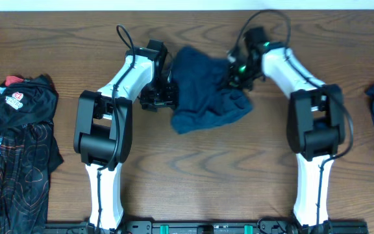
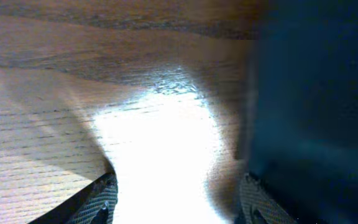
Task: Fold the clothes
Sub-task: 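Release the left gripper and carry the shorts right with the right gripper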
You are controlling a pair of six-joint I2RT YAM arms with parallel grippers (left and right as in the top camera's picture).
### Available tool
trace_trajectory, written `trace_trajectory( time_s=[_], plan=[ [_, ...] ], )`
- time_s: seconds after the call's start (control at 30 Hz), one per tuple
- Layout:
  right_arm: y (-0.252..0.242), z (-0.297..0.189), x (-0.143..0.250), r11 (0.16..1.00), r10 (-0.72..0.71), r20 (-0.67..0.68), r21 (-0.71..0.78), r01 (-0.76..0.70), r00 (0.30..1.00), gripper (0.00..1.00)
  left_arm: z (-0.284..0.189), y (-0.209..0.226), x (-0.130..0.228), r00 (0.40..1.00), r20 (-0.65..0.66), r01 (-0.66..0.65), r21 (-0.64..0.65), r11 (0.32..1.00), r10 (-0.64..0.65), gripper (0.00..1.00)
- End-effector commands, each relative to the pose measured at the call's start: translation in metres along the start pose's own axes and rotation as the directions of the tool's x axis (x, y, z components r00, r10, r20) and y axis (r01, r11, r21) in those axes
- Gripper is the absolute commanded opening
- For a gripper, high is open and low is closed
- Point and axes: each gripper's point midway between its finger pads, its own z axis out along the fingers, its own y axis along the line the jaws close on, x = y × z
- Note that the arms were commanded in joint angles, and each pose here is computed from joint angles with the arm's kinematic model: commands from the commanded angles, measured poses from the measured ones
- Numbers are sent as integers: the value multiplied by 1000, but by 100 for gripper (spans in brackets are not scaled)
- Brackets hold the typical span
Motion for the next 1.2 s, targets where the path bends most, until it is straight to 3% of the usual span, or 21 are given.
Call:
trace_trajectory(
  time_s=[0.0, 0.13, 0.3, 0.43, 0.7, 1.17],
  plan=[
    [10, -94, -39, 979, -163, 211, 156, 132, 964, 1, 26, 9, 11, 998, -68, 7, -21, 1000, -8, 66],
    [11, -154, -42, 958, -202, 271, 252, 133, 941, 1, 26, 9, 10, 998, -66, 6, -20, 1000, -8, 65],
    [1, -234, -49, 946, -196, 404, 318, 63, 893, 1, 26, 8, 8, 998, -58, 5, -18, 1000, -6, 44],
    [-29, -292, -41, 947, -120, 476, 318, -44, 871, 1, 26, 8, 7, 998, -55, 5, -18, 1000, -6, 44],
    [-131, -360, -9, 893, 116, 551, 307, -329, 827, 1, 26, 8, 7, 998, -55, 5, -18, 1000, -6, 44],
    [-250, -452, 35, 785, 300, 738, 169, -596, 604, 1, 26, 7, 7, 998, -55, 12, -14, 1000, -13, 44]
  ],
)
